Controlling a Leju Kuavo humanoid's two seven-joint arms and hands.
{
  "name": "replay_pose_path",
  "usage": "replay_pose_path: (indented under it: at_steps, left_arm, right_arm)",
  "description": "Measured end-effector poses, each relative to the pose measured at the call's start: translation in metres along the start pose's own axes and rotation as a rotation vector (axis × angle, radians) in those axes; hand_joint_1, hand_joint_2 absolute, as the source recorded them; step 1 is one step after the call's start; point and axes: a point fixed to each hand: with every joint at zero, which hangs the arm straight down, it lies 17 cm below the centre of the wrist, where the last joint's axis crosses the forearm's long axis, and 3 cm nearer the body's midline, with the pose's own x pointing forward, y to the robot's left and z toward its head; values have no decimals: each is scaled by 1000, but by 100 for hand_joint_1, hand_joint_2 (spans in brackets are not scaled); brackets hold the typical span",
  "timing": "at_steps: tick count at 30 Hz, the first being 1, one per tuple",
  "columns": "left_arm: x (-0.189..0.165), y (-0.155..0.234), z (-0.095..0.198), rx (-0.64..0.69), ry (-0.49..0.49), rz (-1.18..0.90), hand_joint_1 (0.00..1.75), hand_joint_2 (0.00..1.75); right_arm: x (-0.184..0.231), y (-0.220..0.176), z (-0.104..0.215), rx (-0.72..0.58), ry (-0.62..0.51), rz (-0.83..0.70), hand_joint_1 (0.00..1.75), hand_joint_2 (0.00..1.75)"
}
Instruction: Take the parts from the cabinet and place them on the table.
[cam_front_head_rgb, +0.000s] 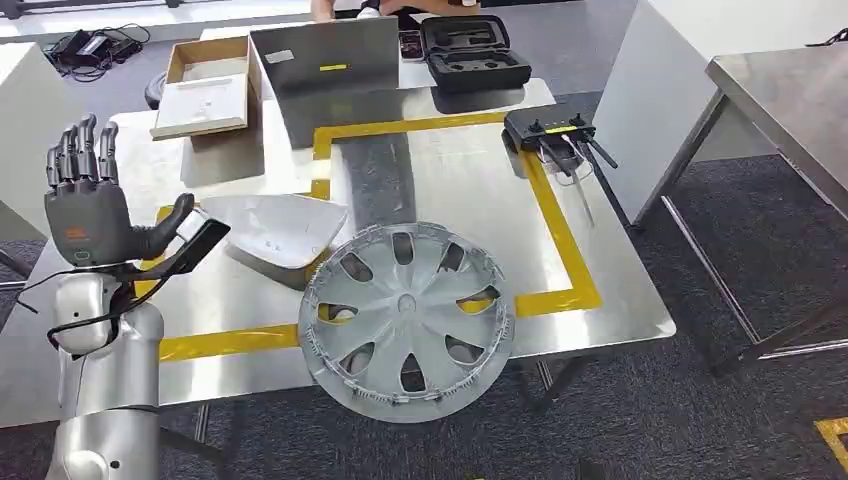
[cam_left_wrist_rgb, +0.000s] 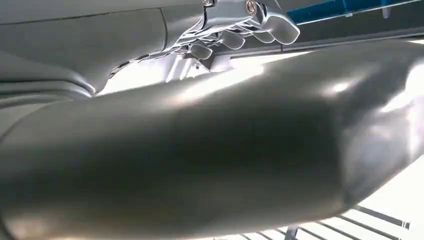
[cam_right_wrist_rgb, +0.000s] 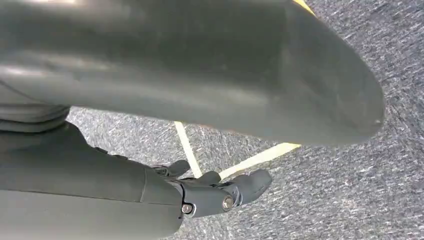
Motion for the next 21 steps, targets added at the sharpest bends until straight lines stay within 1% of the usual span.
replay_pose_path:
  at_steps: [5,10,16,17,18,19,21]
  left_arm:
    - [0,3,-4,8,0,-1,0,0]
    - [-6,10,-15,30,29,-5,0,0]
    - [-5,11,-20,34,46,-3,0,0]
    - [-5,12,-21,35,48,-2,37,0]
    - [-4,12,-22,35,46,-1,110,0]
    - [-3,12,-23,35,46,0,175,0]
    - [0,10,-24,32,39,3,175,0]
  right_arm:
    - [0,0,0,-2,1,-10,0,0]
    - [-1,0,0,-1,9,-16,0,0]
    - [-1,1,0,-3,7,-35,0,0]
    - [-1,1,0,-4,7,-38,0,0]
    - [-1,1,0,-6,8,-40,0,0]
    - [-1,0,0,-8,8,-42,0,0]
    - [0,0,0,-8,4,-43,0,0]
